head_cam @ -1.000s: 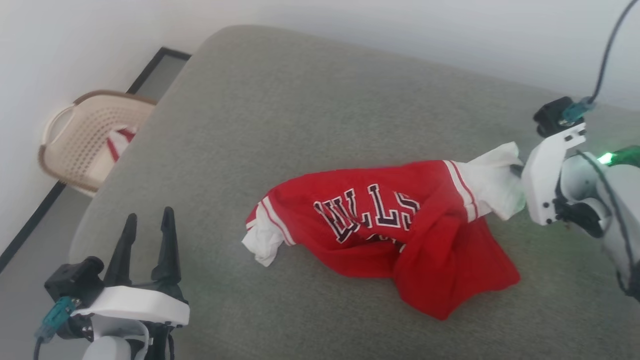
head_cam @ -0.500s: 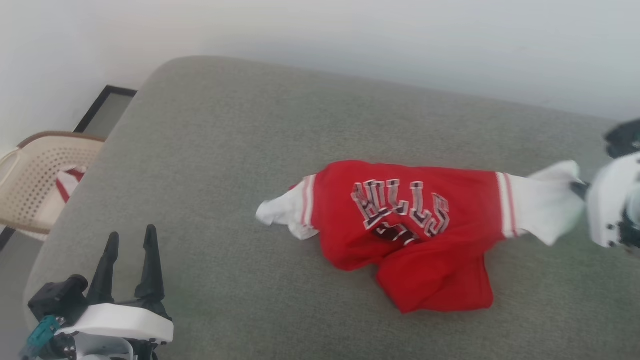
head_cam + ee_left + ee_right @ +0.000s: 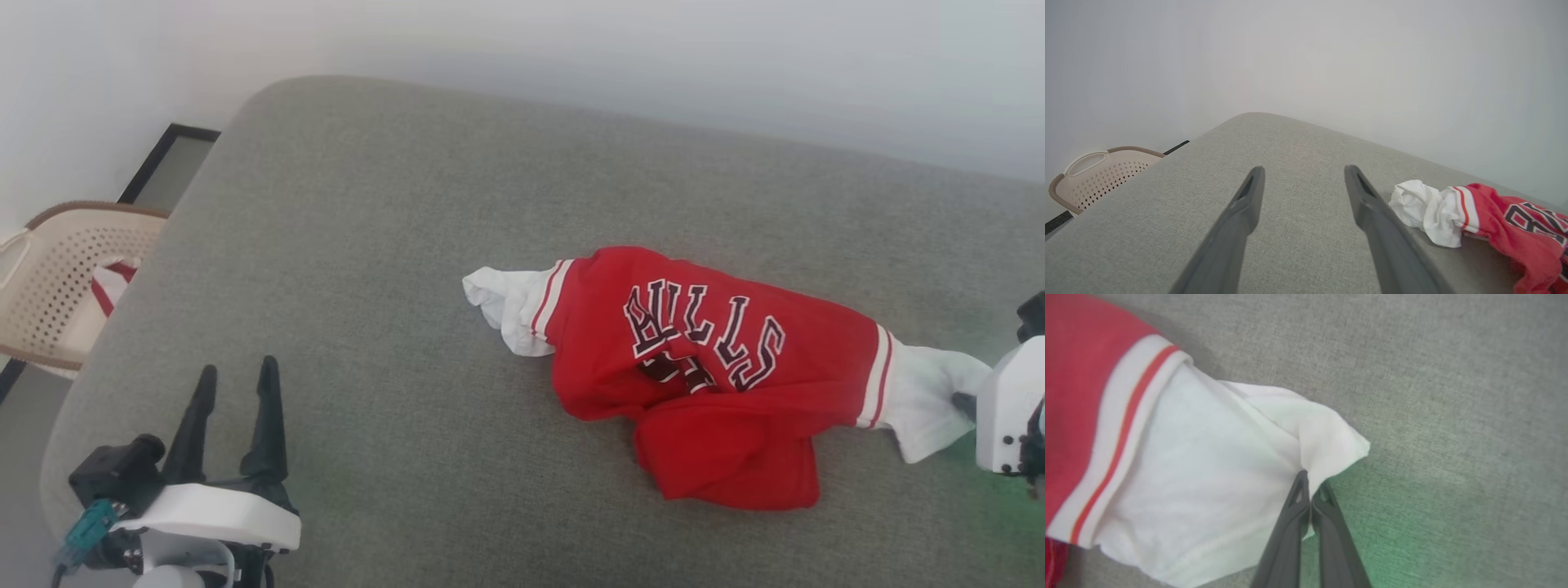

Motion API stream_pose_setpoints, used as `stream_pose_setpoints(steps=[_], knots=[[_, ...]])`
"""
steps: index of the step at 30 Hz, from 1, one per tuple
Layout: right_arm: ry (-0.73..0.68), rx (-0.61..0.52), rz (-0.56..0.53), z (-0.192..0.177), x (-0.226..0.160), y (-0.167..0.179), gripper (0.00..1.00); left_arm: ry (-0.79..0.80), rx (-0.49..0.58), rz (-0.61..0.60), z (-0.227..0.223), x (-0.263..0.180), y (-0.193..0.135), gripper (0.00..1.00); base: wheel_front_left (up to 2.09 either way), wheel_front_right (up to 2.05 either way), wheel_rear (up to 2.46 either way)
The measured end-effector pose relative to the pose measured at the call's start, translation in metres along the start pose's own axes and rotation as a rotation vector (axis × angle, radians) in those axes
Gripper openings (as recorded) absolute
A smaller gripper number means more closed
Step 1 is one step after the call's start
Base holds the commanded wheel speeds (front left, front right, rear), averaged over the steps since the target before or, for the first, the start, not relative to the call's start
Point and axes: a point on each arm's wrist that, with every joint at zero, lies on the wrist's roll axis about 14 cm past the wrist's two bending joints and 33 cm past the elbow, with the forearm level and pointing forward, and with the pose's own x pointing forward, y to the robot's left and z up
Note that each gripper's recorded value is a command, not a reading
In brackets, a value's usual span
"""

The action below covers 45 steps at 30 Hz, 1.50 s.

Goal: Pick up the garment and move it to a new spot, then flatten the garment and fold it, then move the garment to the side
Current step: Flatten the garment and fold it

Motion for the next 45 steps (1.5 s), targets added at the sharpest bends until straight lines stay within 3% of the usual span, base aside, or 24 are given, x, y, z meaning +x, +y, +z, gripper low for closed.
stream_pose_setpoints(steps=[4, 6, 7, 8, 15, 26, 37, 45], knots=[[0.026, 0.034, -0.003, -0.005, 0.011, 0.003, 0.00, 0.021, 0.008, -0.005, -0.005, 0.001, 0.000, 1.00, 0.00, 0.00, 0.00], [0.025, 0.039, -0.010, -0.002, 0.013, 0.002, 0.38, 0.020, 0.008, -0.020, -0.004, 0.005, -0.004, 1.00, 0.00, 0.00, 0.00], [0.016, 0.037, -0.014, 0.000, 0.013, 0.002, 0.78, 0.024, 0.009, -0.027, -0.005, 0.006, -0.005, 1.00, 0.00, 0.00, 0.00], [0.009, 0.034, -0.014, 0.003, 0.013, 0.003, 1.00, 0.031, 0.013, -0.036, -0.006, 0.007, -0.007, 1.00, 0.00, 0.00, 0.00], [-0.106, 0.004, -0.029, 0.030, -0.001, -0.001, 1.00, 0.073, 0.046, -0.131, -0.004, 0.024, -0.026, 1.00, 0.00, 0.00, 0.00], [-0.573, -0.017, -0.088, 0.091, -0.068, -0.024, 1.00, 0.177, 0.087, -0.347, 0.005, 0.059, -0.084, 1.00, 0.00, 0.00, 0.00], [-0.898, 0.019, -0.234, 0.084, -0.134, -0.054, 1.00, 0.462, 0.157, -0.496, -0.019, 0.088, -0.133, 1.00, 0.00, 0.00, 0.00], [-0.923, 0.079, -0.334, 0.054, -0.151, -0.065, 1.00, 0.735, 0.169, -0.483, -0.051, 0.108, -0.150, 1.00, 0.00, 0.00, 0.00]])
